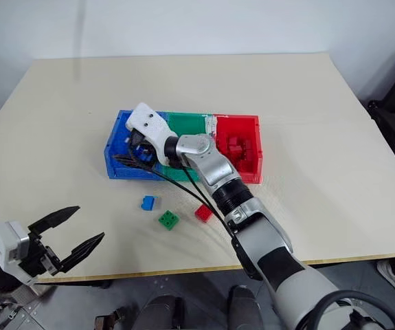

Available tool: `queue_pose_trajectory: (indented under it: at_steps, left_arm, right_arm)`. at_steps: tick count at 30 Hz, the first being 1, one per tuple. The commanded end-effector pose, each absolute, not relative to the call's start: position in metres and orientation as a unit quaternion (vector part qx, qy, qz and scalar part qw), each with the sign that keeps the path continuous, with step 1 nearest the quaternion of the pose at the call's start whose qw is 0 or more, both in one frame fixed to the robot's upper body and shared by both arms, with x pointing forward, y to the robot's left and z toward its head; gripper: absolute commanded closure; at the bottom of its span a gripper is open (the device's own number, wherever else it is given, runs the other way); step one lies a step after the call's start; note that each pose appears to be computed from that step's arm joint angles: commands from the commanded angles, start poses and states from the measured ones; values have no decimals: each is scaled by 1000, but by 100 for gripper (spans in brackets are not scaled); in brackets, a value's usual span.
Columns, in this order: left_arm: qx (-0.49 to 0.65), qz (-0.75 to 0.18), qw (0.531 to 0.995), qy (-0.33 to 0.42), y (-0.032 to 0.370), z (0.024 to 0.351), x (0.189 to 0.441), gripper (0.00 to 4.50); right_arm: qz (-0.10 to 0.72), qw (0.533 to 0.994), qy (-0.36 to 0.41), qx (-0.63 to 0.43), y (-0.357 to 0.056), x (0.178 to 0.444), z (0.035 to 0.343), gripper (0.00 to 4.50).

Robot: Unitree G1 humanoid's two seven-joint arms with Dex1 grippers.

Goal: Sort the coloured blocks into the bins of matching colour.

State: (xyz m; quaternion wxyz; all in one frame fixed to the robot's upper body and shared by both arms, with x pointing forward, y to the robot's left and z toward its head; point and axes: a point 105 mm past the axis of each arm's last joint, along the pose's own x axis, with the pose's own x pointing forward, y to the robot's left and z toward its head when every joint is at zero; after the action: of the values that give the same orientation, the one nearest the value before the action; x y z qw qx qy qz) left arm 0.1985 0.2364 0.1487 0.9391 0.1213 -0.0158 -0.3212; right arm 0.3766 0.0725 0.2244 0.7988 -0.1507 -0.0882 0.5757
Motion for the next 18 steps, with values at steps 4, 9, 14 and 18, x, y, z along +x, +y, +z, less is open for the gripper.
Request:
queue_pose_trajectory:
  at_steps: [4,9,14,18]
  left_arm:
    - [129,-378,917,-28,220,156,211,0]
    - [117,-450,885,-9,202,151,219,0]
    - [130,-508,851,-19,181,149,239,0]
    - [150,-537,829,-35,168,147,255,0]
  right_arm:
    - [635,741,-168,-136,-7,338,231,3]
    - [643,740,-121,-158,-74,316,199,3]
    - [636,746,-26,-193,-144,290,163,3]
    - [615,767,20,-183,-166,274,146,3]
